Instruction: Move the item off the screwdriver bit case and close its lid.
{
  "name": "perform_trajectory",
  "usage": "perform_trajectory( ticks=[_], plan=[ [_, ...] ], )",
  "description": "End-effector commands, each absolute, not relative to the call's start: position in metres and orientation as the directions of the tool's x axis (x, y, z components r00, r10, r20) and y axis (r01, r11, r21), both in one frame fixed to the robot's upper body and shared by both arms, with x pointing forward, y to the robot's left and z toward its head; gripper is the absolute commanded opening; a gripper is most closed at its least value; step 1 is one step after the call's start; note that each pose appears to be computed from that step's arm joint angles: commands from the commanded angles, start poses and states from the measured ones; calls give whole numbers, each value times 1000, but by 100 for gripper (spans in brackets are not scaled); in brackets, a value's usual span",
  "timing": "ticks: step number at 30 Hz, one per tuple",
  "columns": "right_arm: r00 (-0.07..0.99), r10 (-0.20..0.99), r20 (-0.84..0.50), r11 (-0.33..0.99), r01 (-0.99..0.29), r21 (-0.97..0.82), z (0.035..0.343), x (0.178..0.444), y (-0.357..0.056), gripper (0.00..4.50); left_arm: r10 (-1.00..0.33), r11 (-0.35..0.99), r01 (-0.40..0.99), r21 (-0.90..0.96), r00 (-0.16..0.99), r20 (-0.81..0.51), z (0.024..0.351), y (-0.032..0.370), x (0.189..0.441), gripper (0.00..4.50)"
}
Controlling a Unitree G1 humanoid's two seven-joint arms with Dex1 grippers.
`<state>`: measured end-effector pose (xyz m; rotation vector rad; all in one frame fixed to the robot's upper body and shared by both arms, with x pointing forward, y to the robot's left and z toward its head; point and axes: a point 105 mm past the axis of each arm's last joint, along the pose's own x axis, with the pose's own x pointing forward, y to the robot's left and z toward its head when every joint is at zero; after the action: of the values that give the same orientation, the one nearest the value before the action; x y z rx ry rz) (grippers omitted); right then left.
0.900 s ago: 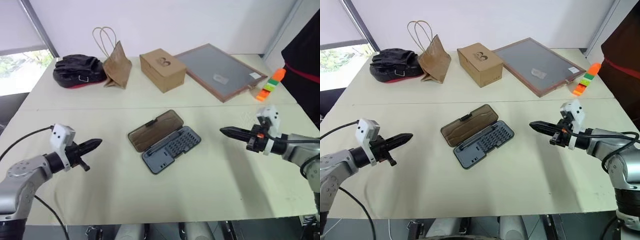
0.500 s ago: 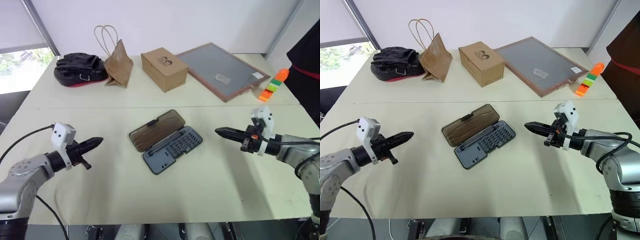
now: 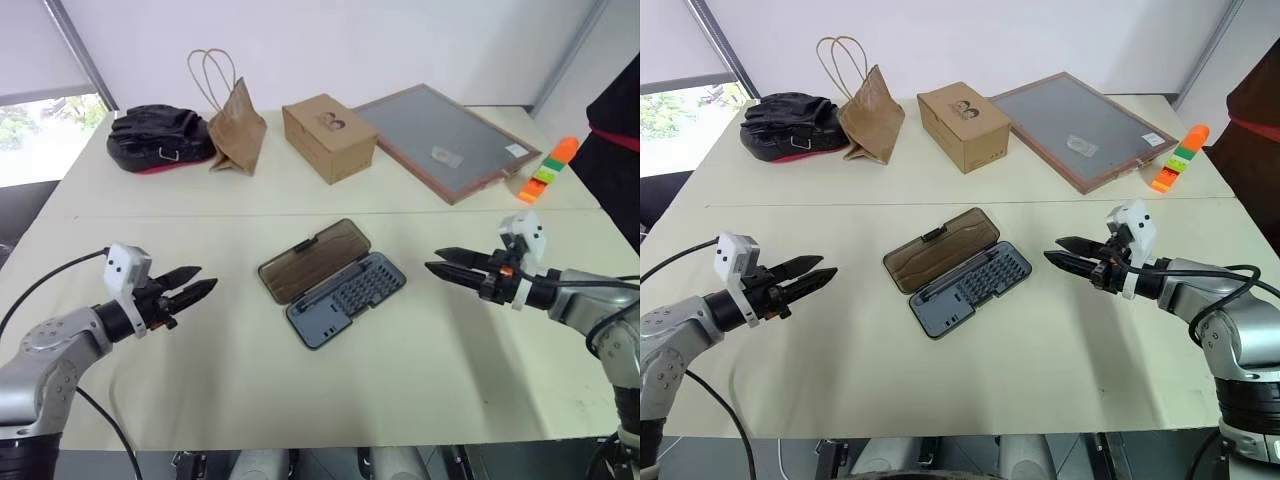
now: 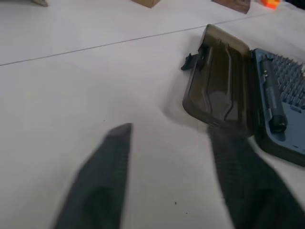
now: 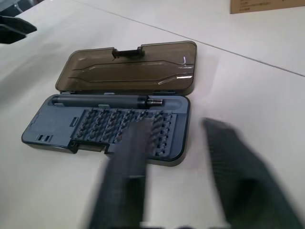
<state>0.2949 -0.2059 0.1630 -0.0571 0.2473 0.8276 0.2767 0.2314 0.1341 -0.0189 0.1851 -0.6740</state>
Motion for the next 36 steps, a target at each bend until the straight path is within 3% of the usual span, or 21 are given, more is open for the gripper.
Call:
perform_trajectory(
  ticks=[1, 2, 7, 13, 19, 22, 29, 36],
  plan=[
    [655, 725, -214, 674, -738, 24, 172, 296, -207, 406, -626, 779, 625, -54, 769, -128, 147, 232, 275, 445],
    [658, 722, -216, 677, -736, 21, 172, 296, -207, 448, -627, 778, 626, -56, 768, -127, 147, 232, 275, 450],
    [669, 695, -264, 691, -723, -12, 166, 299, -212, 448, -602, 796, 604, -41, 783, -156, 144, 237, 277, 450],
    [615, 745, -259, 638, -770, 8, 172, 292, -204, 448, -597, 802, 594, -65, 789, -143, 145, 239, 280, 450],
    [368, 876, -313, 412, -907, 88, 172, 254, -163, 448, -636, 766, 643, -26, 750, -180, 141, 235, 283, 450],
    [310, 884, -350, 362, -928, 93, 166, 244, -154, 448, -660, 741, 672, -7, 726, -193, 142, 233, 289, 450],
    [353, 870, -345, 392, -918, 51, 161, 252, -151, 448, -762, 623, 781, 34, 616, -201, 150, 211, 318, 450],
    [404, 859, -316, 431, -902, 17, 157, 259, -147, 448, -834, 487, 873, 29, 474, -282, 130, 179, 357, 450]
  ],
)
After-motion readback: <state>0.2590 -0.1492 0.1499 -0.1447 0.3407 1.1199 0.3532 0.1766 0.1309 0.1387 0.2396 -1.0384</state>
